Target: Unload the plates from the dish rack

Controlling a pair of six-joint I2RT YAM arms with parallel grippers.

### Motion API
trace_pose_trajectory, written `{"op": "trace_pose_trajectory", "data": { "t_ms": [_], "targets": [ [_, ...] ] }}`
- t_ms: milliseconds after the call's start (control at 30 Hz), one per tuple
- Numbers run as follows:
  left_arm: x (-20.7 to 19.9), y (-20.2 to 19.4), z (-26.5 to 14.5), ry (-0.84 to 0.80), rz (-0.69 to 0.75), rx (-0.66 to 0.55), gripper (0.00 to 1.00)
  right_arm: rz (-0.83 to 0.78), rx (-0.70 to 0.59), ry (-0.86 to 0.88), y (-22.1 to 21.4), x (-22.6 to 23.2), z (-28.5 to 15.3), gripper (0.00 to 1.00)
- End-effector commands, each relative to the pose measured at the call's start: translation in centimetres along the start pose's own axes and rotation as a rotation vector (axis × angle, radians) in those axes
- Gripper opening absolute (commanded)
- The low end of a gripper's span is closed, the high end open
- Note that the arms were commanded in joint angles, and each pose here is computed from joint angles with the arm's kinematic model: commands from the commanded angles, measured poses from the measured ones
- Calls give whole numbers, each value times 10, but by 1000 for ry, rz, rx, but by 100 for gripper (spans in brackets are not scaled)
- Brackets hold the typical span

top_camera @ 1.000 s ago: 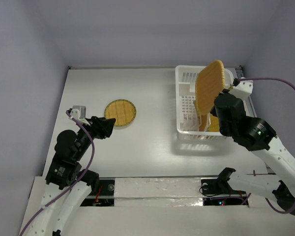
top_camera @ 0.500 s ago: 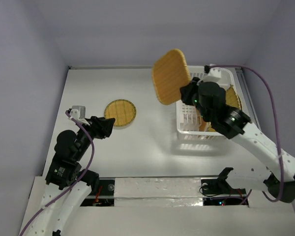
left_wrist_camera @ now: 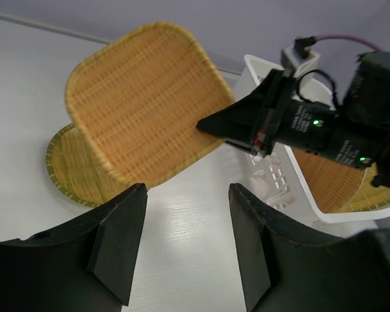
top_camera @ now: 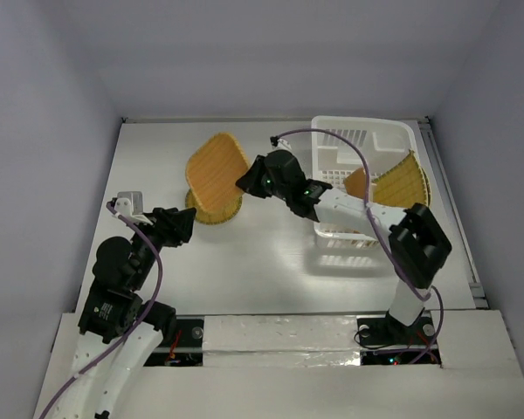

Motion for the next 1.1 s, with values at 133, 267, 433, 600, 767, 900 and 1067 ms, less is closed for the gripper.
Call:
{"op": "trace_pose_trajectory", "data": {
  "t_ms": [133, 267, 433, 600, 767, 900, 1067],
  "targets": [
    [0, 15, -1, 11, -7, -48, 50, 231, 32, 346, 0, 76, 16, 0],
    [-1, 14, 0, 5, -7, -44, 50, 315, 75, 342, -19, 56, 28, 0],
    [-2, 13, 0, -2, -6, -41, 50, 405, 121, 348, -35, 43, 41, 0],
    [-2, 13, 0, -6, -6, -41, 50, 453, 149, 334, -47, 29, 49, 0],
    [-3, 13, 0, -10, -5, -40, 50, 487, 169, 307, -57, 15, 50, 0],
    [-3, 12, 1, -12, -5, -40, 50, 519, 179, 280, -67, -2, 52, 0],
    [-3, 12, 1, -12, -5, -36, 50, 534, 195, 258, -76, -14, 59, 6]
  ]
}}
Point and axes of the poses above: each gripper's point midway between its finger pads, its own z axis out along the fingers, its own x axis along the line the jaws close on, y = z × x, the point moved 2 cm from there along -z, back along the fingers, and after that the axes turned 11 degrees about z, right-handed, at the moved point
